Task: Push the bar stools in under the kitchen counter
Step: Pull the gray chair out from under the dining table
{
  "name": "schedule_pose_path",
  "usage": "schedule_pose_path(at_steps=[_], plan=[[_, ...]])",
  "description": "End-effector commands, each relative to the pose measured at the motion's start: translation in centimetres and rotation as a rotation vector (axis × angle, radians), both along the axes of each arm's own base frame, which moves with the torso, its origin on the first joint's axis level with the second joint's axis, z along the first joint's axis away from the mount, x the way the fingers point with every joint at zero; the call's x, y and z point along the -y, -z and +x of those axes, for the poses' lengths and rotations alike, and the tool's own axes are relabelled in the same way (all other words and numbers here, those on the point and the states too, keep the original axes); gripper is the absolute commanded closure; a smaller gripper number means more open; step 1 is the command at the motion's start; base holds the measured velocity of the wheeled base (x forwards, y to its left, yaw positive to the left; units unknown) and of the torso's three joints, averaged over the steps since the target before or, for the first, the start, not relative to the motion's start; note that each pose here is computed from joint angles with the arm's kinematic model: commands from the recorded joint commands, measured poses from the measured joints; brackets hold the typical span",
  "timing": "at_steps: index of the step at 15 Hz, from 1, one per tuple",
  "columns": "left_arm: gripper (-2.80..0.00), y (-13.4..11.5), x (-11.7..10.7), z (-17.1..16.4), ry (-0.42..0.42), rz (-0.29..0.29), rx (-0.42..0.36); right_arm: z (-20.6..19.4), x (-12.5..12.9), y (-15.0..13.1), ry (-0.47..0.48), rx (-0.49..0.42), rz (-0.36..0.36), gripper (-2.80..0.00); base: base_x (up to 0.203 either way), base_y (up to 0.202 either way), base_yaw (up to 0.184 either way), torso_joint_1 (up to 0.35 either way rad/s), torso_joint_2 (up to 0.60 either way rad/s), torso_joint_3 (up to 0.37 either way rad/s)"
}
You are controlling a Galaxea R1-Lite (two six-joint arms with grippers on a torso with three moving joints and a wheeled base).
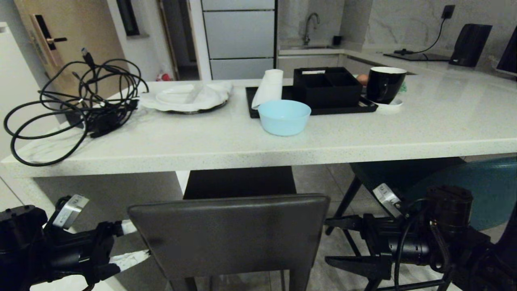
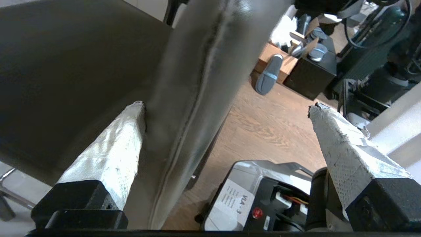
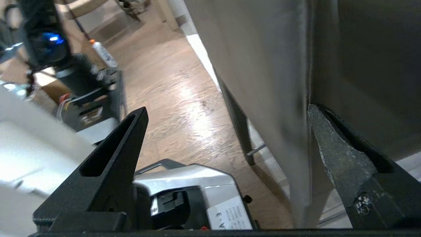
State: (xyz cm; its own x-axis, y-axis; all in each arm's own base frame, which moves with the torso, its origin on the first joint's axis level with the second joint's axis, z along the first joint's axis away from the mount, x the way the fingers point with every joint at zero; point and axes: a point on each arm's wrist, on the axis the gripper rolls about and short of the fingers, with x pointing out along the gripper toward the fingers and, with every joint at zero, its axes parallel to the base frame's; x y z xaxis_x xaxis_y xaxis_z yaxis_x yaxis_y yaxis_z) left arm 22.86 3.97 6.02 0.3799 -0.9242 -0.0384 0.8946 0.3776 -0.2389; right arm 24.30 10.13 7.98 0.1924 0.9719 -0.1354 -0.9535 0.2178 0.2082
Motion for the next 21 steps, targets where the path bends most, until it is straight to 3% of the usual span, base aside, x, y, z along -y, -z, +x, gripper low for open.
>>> schedule_pose_path(at_steps=[1,11,17,21], plan=[[-2.80,-0.2,1.0,-0.2,0.047,0.000,0.008,0.5,-1.8,0.2,-0.040,0.009,0.006,-2.80,0.000,0.000,0.000,0.000,0.00,0.000],[-2.80,0.4,1.6,-0.5,0.071,-0.006,-0.019,1.0,-1.9,0.7,-0.015,0.006,0.017,-2.80,0.000,0.000,0.000,0.000,0.00,0.000],[-2.80,0.4,0.0,-1.0,-0.002,0.007,0.012,2.0,-0.4,1.8,0.043,0.021,0.024,-2.80,0.000,0.000,0.000,0.000,0.00,0.000],[-2.80,0.5,-0.4,-1.3,-0.023,0.006,0.005,1.6,-1.2,2.3,-0.001,0.010,0.024,-2.80,0.000,0.000,0.000,0.000,0.00,0.000]])
